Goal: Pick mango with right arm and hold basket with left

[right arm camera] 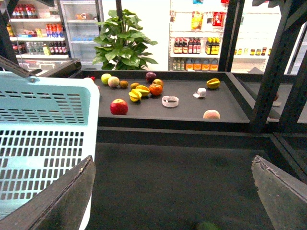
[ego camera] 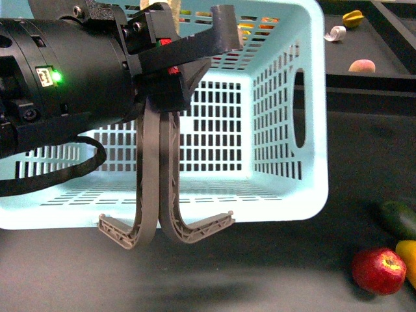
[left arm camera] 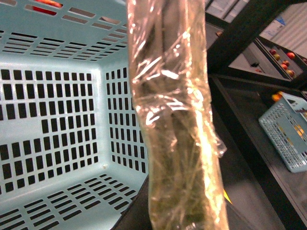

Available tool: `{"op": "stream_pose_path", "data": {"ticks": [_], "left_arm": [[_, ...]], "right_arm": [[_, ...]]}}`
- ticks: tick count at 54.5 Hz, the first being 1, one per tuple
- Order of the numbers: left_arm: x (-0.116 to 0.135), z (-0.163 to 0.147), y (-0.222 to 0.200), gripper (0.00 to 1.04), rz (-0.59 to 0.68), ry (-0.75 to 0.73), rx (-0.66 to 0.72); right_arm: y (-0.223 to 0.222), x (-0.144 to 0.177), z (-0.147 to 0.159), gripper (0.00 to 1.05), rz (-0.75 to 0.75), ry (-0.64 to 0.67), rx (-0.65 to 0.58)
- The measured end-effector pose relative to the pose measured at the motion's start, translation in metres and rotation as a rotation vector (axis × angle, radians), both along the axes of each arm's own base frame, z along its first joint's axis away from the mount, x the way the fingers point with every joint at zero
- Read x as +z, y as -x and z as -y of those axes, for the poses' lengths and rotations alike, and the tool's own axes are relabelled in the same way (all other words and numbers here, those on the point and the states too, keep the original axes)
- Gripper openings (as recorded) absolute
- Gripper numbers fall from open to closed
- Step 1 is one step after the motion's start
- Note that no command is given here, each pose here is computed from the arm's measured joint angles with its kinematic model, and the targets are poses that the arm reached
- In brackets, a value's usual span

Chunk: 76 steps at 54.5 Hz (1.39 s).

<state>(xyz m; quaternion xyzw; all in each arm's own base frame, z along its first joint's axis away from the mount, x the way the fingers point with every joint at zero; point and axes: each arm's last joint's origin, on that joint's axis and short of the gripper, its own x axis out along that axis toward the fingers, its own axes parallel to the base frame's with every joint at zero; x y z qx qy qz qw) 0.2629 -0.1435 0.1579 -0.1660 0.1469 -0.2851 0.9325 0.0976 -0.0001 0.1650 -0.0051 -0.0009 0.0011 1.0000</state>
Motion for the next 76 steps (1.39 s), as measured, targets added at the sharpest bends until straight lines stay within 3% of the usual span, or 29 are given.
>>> {"op": "stream_pose_path", "data": {"ticks": [15, 67, 76], "left_arm": [[0.000, 0.008, 0.006, 0.06, 0.009, -0.010, -0.042], [0.000, 0.007, 0.005, 0.06, 0.011, -0.025, 0.012], [0.000, 0.007, 0.005, 0.06, 0.011, -0.024, 0.013]], "right_arm": [[0.000, 0.000, 0.000, 0.97, 0.000, 0.000, 0.000], [0.000, 0.000, 0.000, 0.97, -0.001, 0.000, 0.000], [-0.011, -0.005, 0.010, 0.97, -0.104, -0.091, -0.087]]}}
